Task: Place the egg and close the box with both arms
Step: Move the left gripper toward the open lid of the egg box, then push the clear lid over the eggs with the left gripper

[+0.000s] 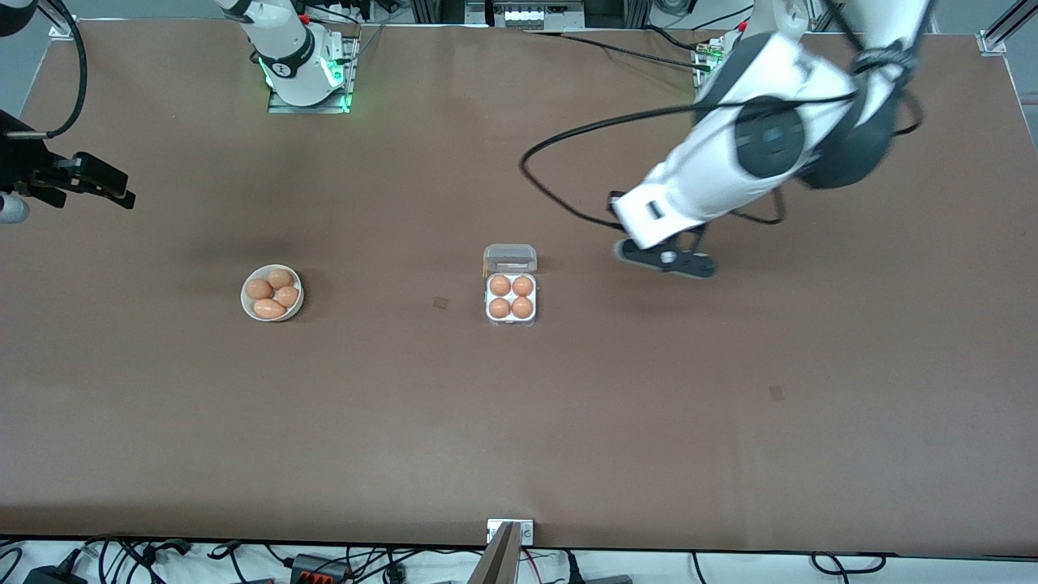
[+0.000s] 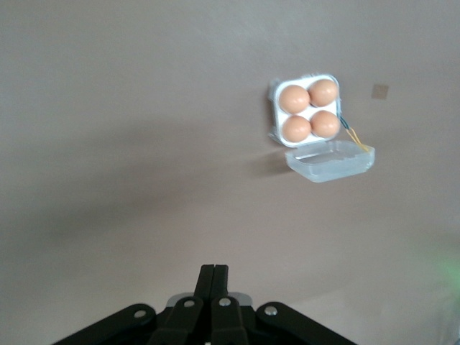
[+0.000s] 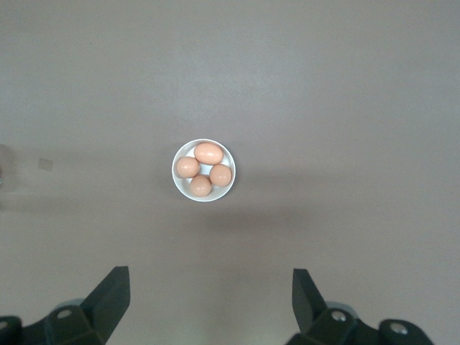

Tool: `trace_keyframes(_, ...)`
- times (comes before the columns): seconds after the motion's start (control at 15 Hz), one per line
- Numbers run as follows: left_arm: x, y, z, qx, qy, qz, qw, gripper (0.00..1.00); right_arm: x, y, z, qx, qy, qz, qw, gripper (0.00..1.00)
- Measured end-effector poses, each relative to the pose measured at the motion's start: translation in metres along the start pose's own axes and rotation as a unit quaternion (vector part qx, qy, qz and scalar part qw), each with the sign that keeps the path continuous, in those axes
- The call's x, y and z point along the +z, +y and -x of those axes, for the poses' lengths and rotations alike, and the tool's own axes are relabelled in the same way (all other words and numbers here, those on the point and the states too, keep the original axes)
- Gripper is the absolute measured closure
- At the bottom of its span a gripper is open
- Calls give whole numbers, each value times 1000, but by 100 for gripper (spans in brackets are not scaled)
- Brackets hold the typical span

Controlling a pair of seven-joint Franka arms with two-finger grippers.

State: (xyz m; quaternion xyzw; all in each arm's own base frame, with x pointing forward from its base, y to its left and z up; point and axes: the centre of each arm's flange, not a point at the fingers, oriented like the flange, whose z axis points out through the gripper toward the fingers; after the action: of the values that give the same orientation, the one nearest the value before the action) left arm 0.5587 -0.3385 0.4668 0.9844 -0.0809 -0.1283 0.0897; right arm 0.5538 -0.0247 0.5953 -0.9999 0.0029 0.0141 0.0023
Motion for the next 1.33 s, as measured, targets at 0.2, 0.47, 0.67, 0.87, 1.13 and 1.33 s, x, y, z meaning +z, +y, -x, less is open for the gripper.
trace_keyframes(0.2, 25, 26, -6, -23, 6, 8, 1000, 99, 0, -1, -1, -2, 6, 1, 1000, 0)
trace_keyframes(0.47, 53, 52, -4, -57, -8, 4, 998, 99, 3, -1, -2, -2, 5, 1, 1000, 0)
trace_keyframes(0.67, 73, 66, -5, -66, -12, 5, 998, 99, 4, -1, -1, -1, 5, 1, 1000, 0)
trace_keyframes(0.87, 93, 76, -5, -75, -32, 13, 997, 99, 6, -1, 6, 7, 16, 1, 1000, 0)
trace_keyframes(1.13, 125, 94, -1, -65, -55, 7, 996, 99, 7, -1, 14, 7, 16, 1, 1000, 0)
trace_keyframes(1.33, 154, 120, 4, -58, -50, 10, 997, 99, 6, 0, 14, 8, 16, 1, 1000, 0)
